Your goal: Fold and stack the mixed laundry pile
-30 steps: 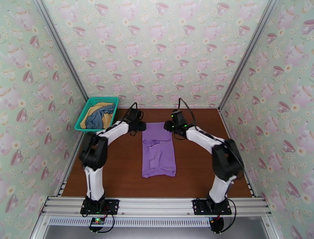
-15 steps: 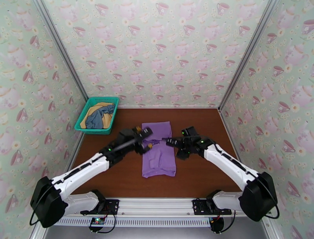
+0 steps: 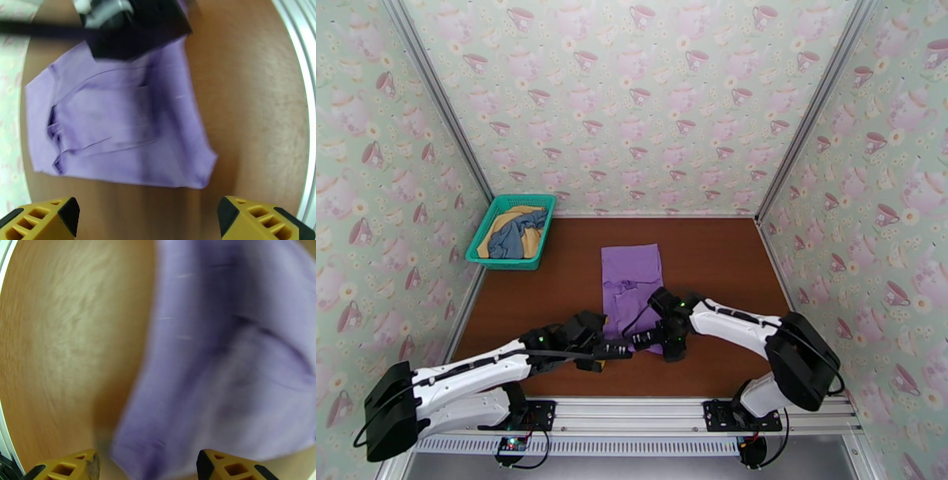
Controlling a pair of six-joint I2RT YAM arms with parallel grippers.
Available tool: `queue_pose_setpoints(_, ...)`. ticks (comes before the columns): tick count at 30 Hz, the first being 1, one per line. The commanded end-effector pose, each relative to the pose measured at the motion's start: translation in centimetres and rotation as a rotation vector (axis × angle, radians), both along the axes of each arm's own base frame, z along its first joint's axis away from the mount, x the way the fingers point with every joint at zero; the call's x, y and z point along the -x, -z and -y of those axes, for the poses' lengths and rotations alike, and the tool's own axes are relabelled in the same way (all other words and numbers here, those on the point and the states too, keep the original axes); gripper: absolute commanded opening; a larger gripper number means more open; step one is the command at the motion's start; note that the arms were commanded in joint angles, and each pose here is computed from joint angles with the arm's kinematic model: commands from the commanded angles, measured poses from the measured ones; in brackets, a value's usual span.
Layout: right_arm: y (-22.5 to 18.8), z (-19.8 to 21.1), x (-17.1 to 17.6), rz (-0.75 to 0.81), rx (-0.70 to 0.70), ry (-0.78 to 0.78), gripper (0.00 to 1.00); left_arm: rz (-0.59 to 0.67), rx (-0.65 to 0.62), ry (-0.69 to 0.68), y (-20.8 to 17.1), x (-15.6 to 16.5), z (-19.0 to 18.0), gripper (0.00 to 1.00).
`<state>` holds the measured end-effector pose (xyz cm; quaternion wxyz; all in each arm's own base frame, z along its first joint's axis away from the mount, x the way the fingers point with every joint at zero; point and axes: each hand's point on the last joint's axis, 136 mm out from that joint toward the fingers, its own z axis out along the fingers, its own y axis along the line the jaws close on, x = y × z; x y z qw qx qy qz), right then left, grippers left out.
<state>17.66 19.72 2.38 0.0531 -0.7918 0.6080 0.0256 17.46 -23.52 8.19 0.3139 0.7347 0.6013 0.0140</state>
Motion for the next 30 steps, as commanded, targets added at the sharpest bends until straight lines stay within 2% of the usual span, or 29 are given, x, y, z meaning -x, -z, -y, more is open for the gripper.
queue_pose_setpoints(1, -0.1, 0.1, -0.1, 0.038, 0.012, -0.016, 0.70, -0.063, -0.033, 0.048, 2.3, 1.0, 0.4, 0.98)
queue_pose_setpoints(10, 0.2, 0.3, -1.4, 0.126, 0.017, 0.000, 0.70, -0.025, -0.039, -0.004, 5.0, -2.4, 2.4, 0.90)
queue_pose_setpoints(13, 1.0, 0.3, -1.6, 0.120, 0.031, 0.002, 0.68, -0.066, -0.080, -0.020, 6.5, -2.6, 2.1, 0.79)
queue_pose_setpoints(21, 1.4, -1.1, -2.1, 0.110, -0.033, 0.011, 0.58, -0.151, -0.183, -0.070, 8.6, -3.0, 0.7, 0.40)
queue_pose_setpoints(23, 1.3, -1.3, -2.1, 0.111, -0.049, 0.011, 0.50, -0.179, -0.201, -0.083, 8.8, -3.0, 0.3, 0.24)
queue_pose_setpoints(25, 1.1, -1.4, -2.2, 0.111, -0.063, 0.016, 0.39, -0.211, -0.221, -0.095, 8.9, -3.1, 0.0, 0.00)
queue_pose_setpoints(30, 0.0, -2.3, -2.6, 0.125, -0.132, 0.034, 0.12, -0.238, -0.233, -0.125, 8.7, -3.5, 0.0, 0.00)
